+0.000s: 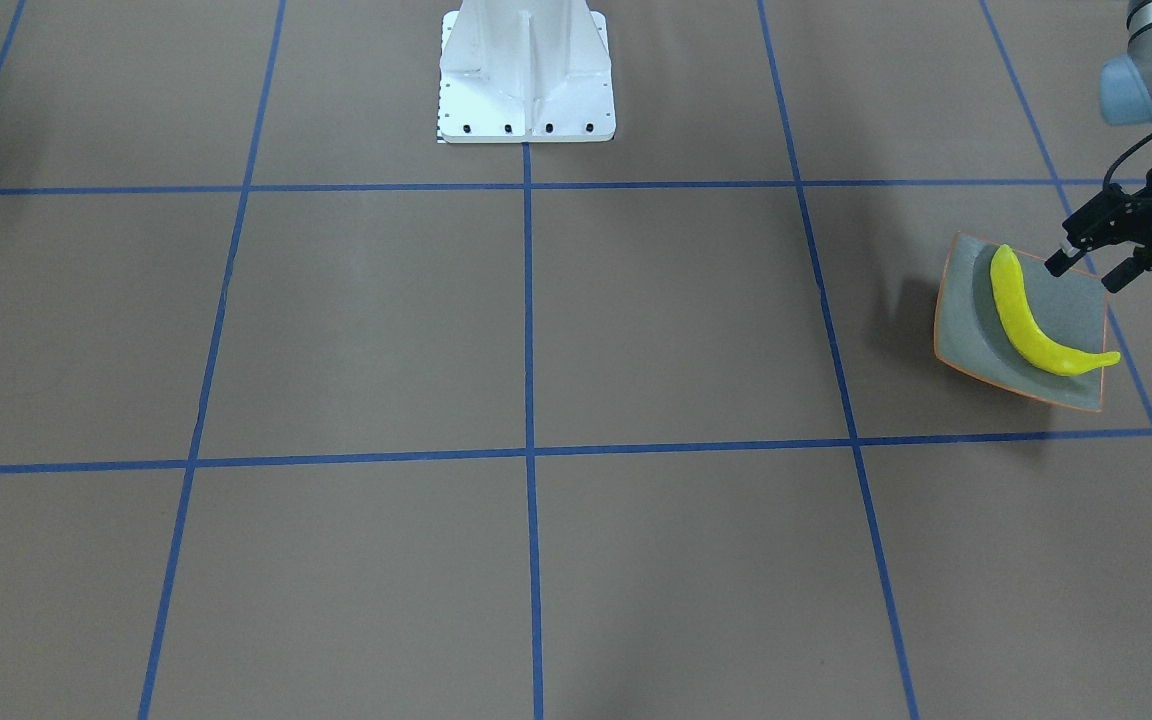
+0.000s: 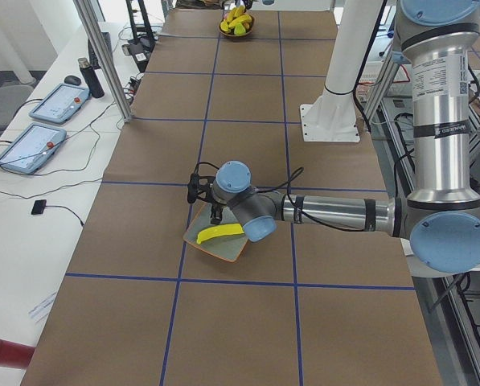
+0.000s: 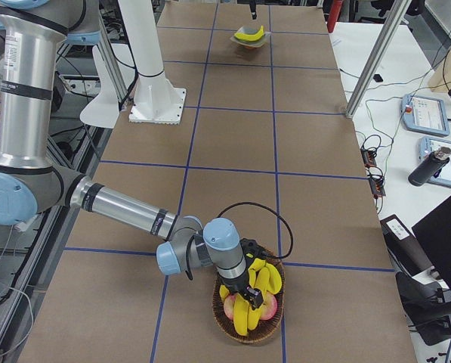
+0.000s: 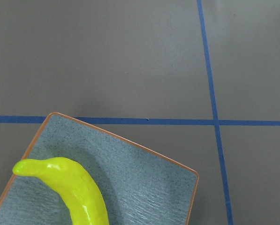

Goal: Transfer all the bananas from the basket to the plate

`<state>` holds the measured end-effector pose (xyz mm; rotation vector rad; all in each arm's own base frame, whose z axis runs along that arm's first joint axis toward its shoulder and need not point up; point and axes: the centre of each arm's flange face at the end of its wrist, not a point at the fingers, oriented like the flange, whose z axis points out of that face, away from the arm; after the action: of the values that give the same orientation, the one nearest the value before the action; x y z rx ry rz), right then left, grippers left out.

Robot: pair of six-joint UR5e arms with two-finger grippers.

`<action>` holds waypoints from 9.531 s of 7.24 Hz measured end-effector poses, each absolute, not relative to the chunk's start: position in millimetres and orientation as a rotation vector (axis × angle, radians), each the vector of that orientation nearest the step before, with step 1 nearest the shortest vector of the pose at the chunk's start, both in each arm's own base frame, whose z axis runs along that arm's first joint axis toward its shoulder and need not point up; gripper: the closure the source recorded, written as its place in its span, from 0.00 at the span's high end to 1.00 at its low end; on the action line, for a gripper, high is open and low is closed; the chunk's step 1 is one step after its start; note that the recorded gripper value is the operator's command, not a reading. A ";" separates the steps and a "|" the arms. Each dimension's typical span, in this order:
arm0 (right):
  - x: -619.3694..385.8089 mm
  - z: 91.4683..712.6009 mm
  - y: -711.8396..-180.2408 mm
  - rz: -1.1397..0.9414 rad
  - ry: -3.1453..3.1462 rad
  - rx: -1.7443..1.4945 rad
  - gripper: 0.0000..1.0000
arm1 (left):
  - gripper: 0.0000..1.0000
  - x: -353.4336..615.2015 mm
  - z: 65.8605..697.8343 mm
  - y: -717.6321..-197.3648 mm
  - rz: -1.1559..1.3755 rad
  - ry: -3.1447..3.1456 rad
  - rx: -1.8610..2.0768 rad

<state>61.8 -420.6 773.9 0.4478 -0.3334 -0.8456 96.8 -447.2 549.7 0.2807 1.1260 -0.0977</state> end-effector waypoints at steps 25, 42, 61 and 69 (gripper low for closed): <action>107.4 614.5 -497.9 -0.724 -0.414 0.461 0.00 | 1.00 97.8 548.1 -446.3 -0.089 1.139 0.270; -284.3 107.8 -515.8 0.271 -1.280 0.159 0.00 | 1.00 219.7 197.9 -493.8 0.087 1.589 0.436; -356.5 12.4 -431.7 0.077 -1.392 0.083 0.00 | 0.82 340.5 132.5 -404.7 0.348 1.866 0.550; -358.5 8.1 -423.6 0.053 -1.404 0.089 0.94 | 0.00 349.1 129.3 -395.9 0.370 1.887 0.542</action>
<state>-358.5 -423.6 8.1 0.0893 -1.4043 0.0529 349.1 -395.9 129.3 0.5415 1.8872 0.3701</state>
